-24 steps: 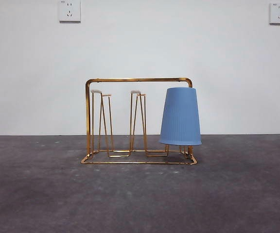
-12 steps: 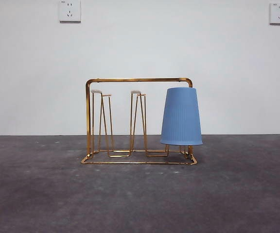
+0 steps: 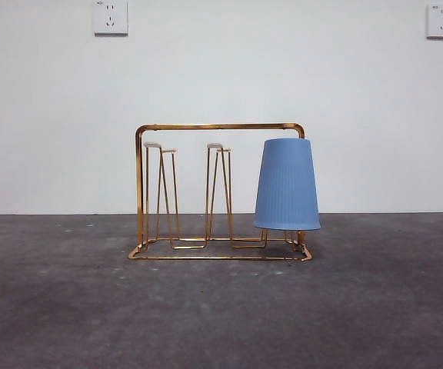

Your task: Pick up cup 1,put cup 1 in the cup rack,pick up cup 2,put cup 2 in the cup rack

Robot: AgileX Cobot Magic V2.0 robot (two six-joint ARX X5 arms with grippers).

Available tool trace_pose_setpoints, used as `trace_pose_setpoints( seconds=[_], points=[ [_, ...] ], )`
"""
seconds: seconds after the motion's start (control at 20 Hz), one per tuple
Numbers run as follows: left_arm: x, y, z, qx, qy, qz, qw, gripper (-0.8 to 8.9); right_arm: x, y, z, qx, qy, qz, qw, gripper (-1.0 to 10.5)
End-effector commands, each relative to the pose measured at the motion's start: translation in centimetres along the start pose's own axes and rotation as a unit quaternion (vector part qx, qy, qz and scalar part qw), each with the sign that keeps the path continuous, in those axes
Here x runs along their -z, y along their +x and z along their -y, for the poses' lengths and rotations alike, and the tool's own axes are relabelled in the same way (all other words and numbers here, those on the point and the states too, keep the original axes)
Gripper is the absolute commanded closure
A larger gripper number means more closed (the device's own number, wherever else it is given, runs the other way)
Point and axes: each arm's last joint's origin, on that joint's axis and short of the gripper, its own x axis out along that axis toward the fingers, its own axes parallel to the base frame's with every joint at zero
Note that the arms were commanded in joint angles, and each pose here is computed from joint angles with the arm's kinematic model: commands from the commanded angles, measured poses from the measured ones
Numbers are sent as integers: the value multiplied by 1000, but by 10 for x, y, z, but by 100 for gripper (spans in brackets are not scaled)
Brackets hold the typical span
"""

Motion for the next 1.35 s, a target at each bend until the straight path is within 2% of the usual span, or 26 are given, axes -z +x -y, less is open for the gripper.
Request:
trace_pose_setpoints(
  seconds=[0.05,0.2,0.4,0.55,0.65,0.75,0.85,0.95,1.05,1.15,1.25,1.3,1.35],
  points=[
    [2,0,1,6,10,0,1000,821,3,1,0,10,-1,-7,1000,956],
    [0,0,2,6,11,1,1000,821,8,0,0,12,3,-37,999,937],
    [-16,-9,9,-10,29,2,1000,819,9,-9,-1,17,6,-66,998,750],
    [-28,-20,23,-82,71,-22,994,819,5,-22,-2,15,8,-82,997,751],
    [-34,-31,35,-158,110,-49,980,819,3,-32,-3,12,10,-100,995,751],
    [-40,-49,49,-268,155,-80,947,819,3,-42,-4,21,11,-130,991,752],
    [-43,-70,64,-377,192,-114,899,819,6,-52,-4,37,10,-165,986,752],
    [-43,-83,73,-447,204,-137,860,819,9,-57,-5,38,10,-187,982,752],
    [-42,-93,78,-504,211,-155,823,819,12,-58,-5,39,11,-205,978,753],
    [-37,-102,79,-570,223,-180,770,820,15,-60,-5,46,9,-223,974,753],
    [-30,-109,77,-615,229,-205,726,820,17,-61,-5,51,8,-234,971,756],
    [-25,-110,74,-627,230,-216,713,820,18,-61,-6,51,8,-238,970,757],
    [-20,-111,72,-630,231,-223,707,820,18,-61,-6,50,8,-240,969,757]
  ],
)
